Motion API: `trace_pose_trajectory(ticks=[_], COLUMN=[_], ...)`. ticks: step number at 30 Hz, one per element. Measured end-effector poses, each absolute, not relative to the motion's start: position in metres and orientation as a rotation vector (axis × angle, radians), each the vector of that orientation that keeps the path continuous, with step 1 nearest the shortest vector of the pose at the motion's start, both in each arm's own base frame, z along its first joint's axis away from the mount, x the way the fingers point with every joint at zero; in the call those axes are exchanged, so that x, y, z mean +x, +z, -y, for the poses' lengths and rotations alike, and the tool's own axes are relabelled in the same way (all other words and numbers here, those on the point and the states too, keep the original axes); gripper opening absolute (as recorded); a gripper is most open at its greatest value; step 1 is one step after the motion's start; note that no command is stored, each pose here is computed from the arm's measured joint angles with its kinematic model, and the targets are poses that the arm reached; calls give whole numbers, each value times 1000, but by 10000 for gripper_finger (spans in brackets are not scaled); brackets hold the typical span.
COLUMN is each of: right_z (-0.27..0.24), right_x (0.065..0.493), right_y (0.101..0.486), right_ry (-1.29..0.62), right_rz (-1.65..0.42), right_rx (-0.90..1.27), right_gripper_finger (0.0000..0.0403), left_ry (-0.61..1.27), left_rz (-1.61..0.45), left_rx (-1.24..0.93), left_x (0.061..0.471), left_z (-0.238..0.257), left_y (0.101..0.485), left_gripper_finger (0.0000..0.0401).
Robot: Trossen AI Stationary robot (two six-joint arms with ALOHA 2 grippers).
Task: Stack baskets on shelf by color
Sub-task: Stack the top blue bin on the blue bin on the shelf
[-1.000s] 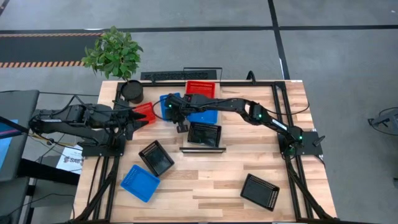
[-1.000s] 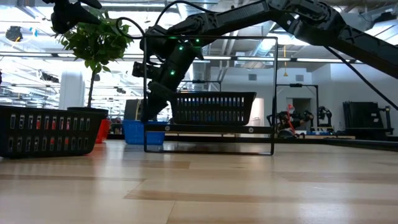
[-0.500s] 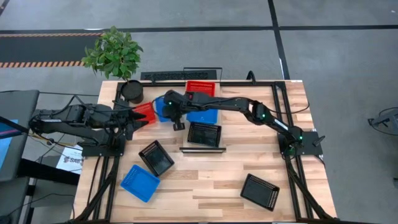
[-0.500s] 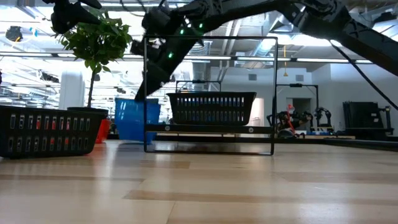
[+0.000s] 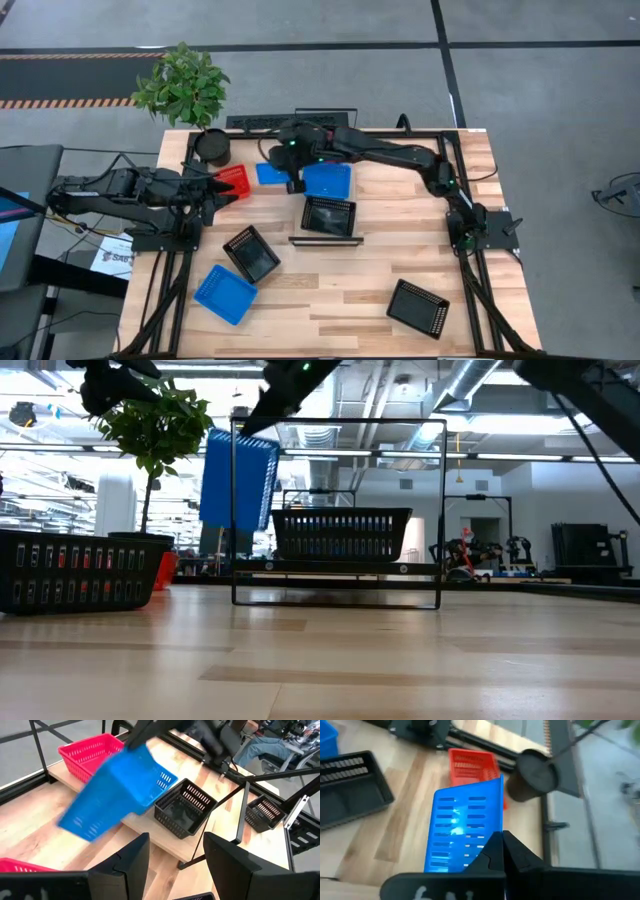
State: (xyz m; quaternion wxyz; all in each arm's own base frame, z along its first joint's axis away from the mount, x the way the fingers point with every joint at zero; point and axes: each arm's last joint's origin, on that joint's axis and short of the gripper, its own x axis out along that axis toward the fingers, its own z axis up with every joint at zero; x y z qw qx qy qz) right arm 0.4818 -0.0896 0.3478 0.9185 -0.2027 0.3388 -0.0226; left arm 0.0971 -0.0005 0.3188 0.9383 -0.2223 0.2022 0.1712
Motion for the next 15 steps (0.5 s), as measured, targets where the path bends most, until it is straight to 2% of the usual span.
trace_pose_trajectory(ticks=[8, 15], right_z=[79, 70], right_x=[428, 374], right_y=[405, 436], right_ry=[-143, -102], right_rz=[-757, -860], right_rx=[-479, -502], right_gripper_finger=[1, 0], left_ry=[351, 351], left_rz=[-415, -418], left_rx=[-440, -422], left_x=[97, 97], left_z=[0, 0], left_y=[319, 319], left_gripper_finger=[174, 174])
